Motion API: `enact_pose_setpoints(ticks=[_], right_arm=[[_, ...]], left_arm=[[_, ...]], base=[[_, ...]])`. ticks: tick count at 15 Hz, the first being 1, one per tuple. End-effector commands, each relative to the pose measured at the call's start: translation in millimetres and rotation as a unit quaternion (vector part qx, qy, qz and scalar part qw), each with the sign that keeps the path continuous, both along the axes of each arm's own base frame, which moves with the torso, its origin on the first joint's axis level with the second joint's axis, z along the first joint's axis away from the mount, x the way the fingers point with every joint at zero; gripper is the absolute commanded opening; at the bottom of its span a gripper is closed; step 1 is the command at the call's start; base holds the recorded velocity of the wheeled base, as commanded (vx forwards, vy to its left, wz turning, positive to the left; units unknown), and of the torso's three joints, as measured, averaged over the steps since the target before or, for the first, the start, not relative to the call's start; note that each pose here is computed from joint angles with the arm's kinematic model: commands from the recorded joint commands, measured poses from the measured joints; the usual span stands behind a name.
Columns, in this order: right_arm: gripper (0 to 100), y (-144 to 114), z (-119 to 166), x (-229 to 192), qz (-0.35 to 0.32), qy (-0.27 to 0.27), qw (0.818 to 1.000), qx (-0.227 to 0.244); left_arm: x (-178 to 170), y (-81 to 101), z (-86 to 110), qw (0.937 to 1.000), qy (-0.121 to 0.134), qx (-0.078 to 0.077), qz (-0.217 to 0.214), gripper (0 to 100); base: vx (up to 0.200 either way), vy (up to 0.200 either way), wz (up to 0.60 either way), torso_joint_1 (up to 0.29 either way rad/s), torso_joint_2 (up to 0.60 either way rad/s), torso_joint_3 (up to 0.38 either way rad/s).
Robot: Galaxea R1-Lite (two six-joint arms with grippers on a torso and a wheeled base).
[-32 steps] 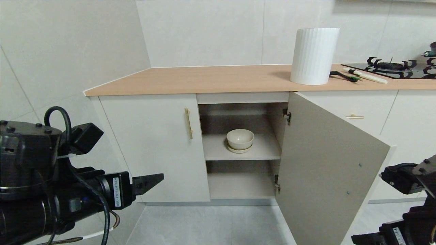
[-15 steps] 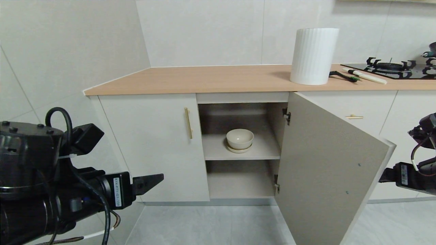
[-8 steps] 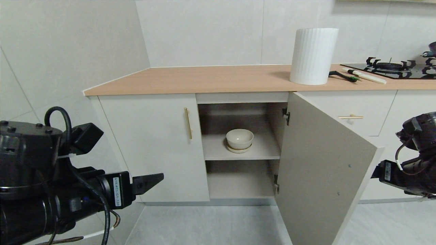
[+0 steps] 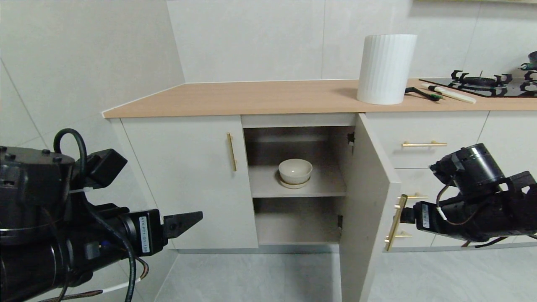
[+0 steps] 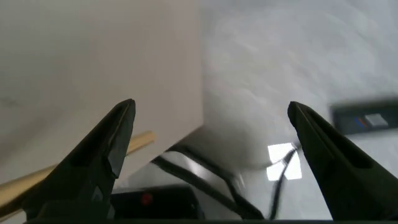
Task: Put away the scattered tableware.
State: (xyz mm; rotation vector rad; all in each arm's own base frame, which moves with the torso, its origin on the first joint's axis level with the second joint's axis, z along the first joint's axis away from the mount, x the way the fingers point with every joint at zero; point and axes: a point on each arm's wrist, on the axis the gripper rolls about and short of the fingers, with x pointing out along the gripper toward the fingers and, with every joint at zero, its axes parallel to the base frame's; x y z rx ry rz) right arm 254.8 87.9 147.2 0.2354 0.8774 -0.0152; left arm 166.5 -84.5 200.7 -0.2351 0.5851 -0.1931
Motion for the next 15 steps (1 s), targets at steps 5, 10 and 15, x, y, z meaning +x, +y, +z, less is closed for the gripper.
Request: enact_pose_setpoints(ticks=[5,10,15], right_arm=[[100,63,-20,37,0.085,-0.008,0.996,0.015],[100,79,-19,64,0.098,-0.022,0.994,0.036],[100,80,-23,67,0.097,-0.017,0.995,0.034]], left_arm=[[0,0.0,2.8,0.9999,-0.013,-0.006,0.001,100],[0,0.1,3.5,0.9999,-0.015,-0.006,0.002,100],[1,-0.2,0.7,1.0000,-0.009,-0.003,0.002,100]], base=[[0.000,0.000,0.00,0.000,0.00,0.000],[0.000,0.000,0.00,0.000,0.00,0.000],[0.000,0.000,0.00,0.000,0.00,0.000]])
